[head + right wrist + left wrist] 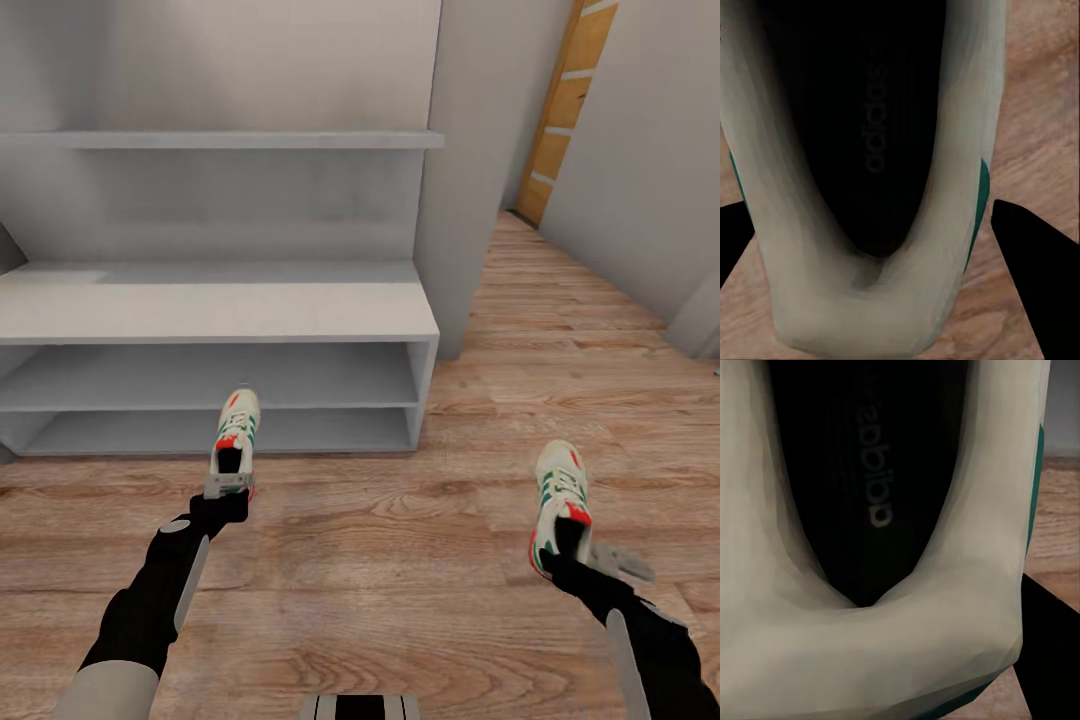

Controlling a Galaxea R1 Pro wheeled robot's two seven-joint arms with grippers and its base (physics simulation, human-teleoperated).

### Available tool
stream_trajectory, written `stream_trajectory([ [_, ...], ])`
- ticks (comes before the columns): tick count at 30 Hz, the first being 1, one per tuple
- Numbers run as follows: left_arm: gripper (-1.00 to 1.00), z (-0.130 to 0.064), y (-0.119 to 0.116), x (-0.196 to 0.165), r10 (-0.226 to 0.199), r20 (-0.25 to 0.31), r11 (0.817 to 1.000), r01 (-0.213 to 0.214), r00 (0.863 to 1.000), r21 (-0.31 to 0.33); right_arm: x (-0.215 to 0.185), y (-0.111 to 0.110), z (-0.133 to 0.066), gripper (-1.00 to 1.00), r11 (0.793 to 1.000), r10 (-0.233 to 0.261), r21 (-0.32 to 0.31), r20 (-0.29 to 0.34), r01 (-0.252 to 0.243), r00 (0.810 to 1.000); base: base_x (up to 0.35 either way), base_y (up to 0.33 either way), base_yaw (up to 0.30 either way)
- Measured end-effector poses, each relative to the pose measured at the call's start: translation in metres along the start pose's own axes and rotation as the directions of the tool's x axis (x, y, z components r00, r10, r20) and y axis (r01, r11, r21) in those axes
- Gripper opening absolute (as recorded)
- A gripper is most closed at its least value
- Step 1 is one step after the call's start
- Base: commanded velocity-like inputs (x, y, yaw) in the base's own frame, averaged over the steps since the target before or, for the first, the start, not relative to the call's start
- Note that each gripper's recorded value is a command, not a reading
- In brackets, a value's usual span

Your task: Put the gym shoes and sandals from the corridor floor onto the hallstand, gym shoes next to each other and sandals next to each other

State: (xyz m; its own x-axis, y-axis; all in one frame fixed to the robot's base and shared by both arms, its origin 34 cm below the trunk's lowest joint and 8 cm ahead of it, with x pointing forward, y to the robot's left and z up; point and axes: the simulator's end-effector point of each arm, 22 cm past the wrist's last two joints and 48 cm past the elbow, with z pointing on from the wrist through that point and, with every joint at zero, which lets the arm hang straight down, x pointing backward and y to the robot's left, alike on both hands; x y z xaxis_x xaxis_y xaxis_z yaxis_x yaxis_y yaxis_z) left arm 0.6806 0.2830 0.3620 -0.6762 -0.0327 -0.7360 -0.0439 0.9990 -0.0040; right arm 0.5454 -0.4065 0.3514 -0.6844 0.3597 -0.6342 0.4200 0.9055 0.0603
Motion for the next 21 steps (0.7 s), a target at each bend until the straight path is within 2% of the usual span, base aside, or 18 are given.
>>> stream_trajectory([
  [1, -1.00, 0.000, 0.000, 0.001, -0.001, -0.003, 1.000, 0.001, 1.000, 0.000, -0.002, -0.022, -0.001, -1.00, 0.999, 0.027, 0.041, 0.006, -0.027, 1.000, 0.000, 0.000, 0.000],
  [2, -1.00, 0.000, 0.000, 0.002, -0.001, -0.007, 1.000, 0.001, 1.000, 0.000, -0.004, -0.049, -0.004, -1.00, 0.993, 0.084, 0.082, 0.019, -0.085, 0.996, 0.000, 0.000, 0.000],
  [3, -1.00, 0.000, 0.000, 0.002, -0.001, -0.009, 1.000, 0.001, 1.000, 0.001, -0.005, -0.073, -0.008, -1.00, 0.985, 0.111, 0.126, 0.027, -0.114, 0.993, 0.000, 0.000, 0.000],
  [4, -1.00, 0.000, -0.001, 0.002, -0.002, -0.011, 1.000, 0.002, 1.000, 0.001, -0.004, -0.101, -0.014, -1.00, 0.971, 0.168, 0.167, 0.045, -0.173, 0.985, 0.000, 0.000, 0.000],
  [6, -1.00, 0.000, -0.002, 0.003, -0.004, -0.013, 1.000, 0.004, 1.000, 0.003, -0.001, -0.141, -0.024, -1.00, 0.944, 0.223, 0.235, 0.068, -0.233, 0.972, 0.000, 0.000, 0.000],
  [7, -1.00, 0.000, -0.005, 0.004, -0.007, -0.017, 1.000, 0.007, 1.000, 0.007, 0.000, -0.172, -0.034, -1.00, 0.917, 0.272, 0.277, 0.096, -0.288, 0.958, 0.000, 0.000, 0.000],
  [8, -1.00, 0.000, -0.007, 0.006, -0.010, -0.027, 1.000, 0.011, 1.000, 0.009, 0.004, -0.217, -0.051, -1.00, 0.872, 0.314, 0.350, 0.133, -0.340, 0.940, 0.000, 0.000, 0.000],
  [9, -1.00, 0.000, -0.009, 0.012, -0.015, -0.055, 1.000, 0.015, 0.998, 0.012, 0.000, -0.269, -0.076, -1.00, 0.817, 0.350, 0.417, 0.192, -0.399, 0.917, 0.000, 0.000, 0.000],
  [10, -1.00, 0.000, -0.009, 0.017, -0.017, -0.080, 1.000, 0.018, 0.997, 0.011, -0.007, -0.308, -0.098, -1.00, 0.773, 0.356, 0.466, 0.241, -0.430, 0.903, 0.000, 0.000, 0.000],
  [11, -1.00, -0.001, -0.009, 0.020, -0.018, -0.093, 1.000, 0.019, 0.995, 0.011, -0.015, -0.318, -0.103, -1.00, 0.767, 0.352, 0.471, 0.260, -0.436, 0.899, 0.000, 0.000, 0.000],
  [13, -1.00, -0.002, -0.009, 0.030, -0.021, -0.142, 1.000, 0.023, 0.990, 0.008, -0.042, -0.366, -0.135, -1.00, 0.726, 0.316, 0.526, 0.318, -0.443, 0.894, 0.000, 0.000, 0.000],
  [14, -1.00, -0.003, -0.008, 0.034, -0.022, -0.164, 1.000, 0.023, 0.986, 0.007, -0.055, -0.380, -0.146, -1.00, 0.716, 0.304, 0.536, 0.336, -0.446, 0.892, 0.000, 0.000, 0.000],
  [16, -1.00, -0.004, -0.007, 0.040, -0.023, -0.194, 1.000, 0.024, 0.981, 0.005, -0.070, -0.398, -0.160, -1.00, 0.705, 0.292, 0.553, 0.344, -0.444, 0.893, 0.000, 0.000, 0.000],
  [18, -1.00, -0.004, -0.007, 0.043, -0.024, -0.213, 1.000, 0.026, 0.977, 0.004, -0.080, -0.406, -0.168, -1.00, 0.701, 0.290, 0.559, 0.344, -0.443, 0.893, 0.000, 0.000, 0.000],
  [19, -1.00, -0.006, -0.007, 0.047, -0.027, -0.244, 1.000, 0.028, 0.969, 0.002, -0.091, -0.416, -0.178, -1.00, 0.694, 0.280, 0.573, 0.341, -0.435, 0.897, 0.000, 0.000, 0.000],
  [21, -1.00, -0.006, -0.008, 0.047, -0.030, -0.271, 0.999, 0.032, 0.962, 0.002, -0.104, -0.425, -0.187, -1.00, 0.691, 0.267, 0.582, 0.346, -0.429, 0.899, 0.000, 0.000, 0.000],
])
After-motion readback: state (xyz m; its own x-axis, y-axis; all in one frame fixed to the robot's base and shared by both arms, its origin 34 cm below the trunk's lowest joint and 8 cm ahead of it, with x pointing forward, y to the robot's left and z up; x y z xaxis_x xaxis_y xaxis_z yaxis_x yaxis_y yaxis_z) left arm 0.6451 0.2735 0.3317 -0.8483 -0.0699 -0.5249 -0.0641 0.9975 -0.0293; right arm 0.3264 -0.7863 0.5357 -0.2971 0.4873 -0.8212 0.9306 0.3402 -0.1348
